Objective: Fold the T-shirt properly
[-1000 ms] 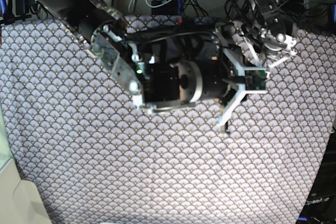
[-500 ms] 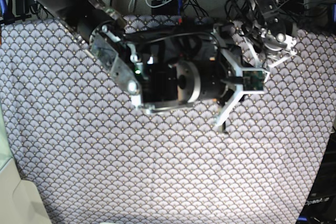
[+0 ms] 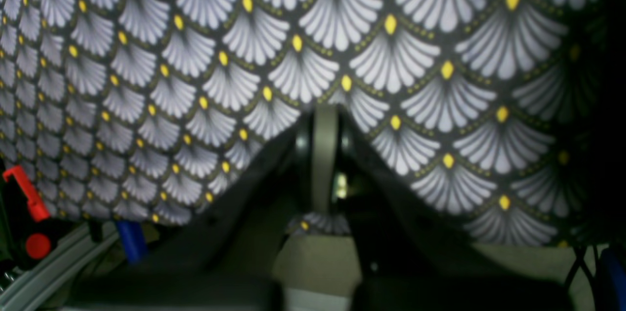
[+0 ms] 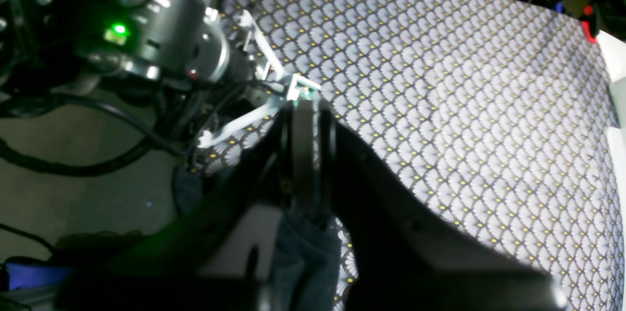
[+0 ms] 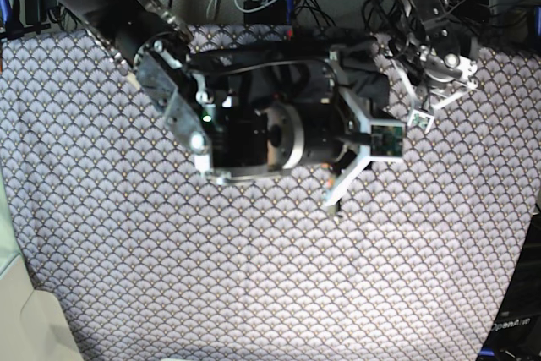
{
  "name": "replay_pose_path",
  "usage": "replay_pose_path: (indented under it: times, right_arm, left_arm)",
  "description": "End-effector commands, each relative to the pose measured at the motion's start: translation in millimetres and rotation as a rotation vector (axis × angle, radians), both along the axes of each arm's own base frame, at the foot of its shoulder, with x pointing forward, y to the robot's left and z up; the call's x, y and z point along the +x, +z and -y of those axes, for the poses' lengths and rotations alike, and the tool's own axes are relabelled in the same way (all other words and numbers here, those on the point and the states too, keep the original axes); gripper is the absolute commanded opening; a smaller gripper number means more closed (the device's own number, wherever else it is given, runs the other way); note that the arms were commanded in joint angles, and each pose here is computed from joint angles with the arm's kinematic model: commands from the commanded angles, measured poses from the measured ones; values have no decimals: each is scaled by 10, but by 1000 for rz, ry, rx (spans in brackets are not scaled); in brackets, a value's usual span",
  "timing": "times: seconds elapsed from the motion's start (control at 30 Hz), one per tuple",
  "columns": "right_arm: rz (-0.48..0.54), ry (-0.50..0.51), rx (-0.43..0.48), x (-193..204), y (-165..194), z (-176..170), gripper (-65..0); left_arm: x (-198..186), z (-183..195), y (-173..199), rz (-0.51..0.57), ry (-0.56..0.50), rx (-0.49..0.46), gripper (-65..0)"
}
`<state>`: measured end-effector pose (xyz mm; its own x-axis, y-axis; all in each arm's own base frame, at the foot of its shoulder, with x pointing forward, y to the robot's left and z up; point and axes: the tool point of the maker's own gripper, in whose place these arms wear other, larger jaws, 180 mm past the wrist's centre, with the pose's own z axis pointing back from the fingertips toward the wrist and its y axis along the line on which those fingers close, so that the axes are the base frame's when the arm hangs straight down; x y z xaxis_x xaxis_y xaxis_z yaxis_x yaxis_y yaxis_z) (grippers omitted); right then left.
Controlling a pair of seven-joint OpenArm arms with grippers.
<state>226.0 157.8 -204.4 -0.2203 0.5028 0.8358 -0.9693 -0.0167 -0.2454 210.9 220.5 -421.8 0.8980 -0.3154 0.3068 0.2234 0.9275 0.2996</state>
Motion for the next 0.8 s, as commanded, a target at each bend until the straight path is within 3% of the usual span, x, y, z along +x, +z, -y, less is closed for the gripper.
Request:
replay_pose_path:
  times: [0.0, 0.27, 0.37, 0.77]
  right_arm:
    - [27, 22, 47, -8, 158, -46, -650]
    - [26, 16, 43, 9, 144, -24, -650]
    - [18, -38, 30, 139, 88, 125, -650]
    - [-25, -364, -126, 698, -375, 1356, -650]
  left_arm:
    - [71, -32, 89, 31, 0, 16, -650]
    - [64, -37, 90, 31, 1, 17, -650]
    - [59, -46, 90, 31, 4, 17, -650]
    - [152, -117, 361, 107, 9, 60, -650]
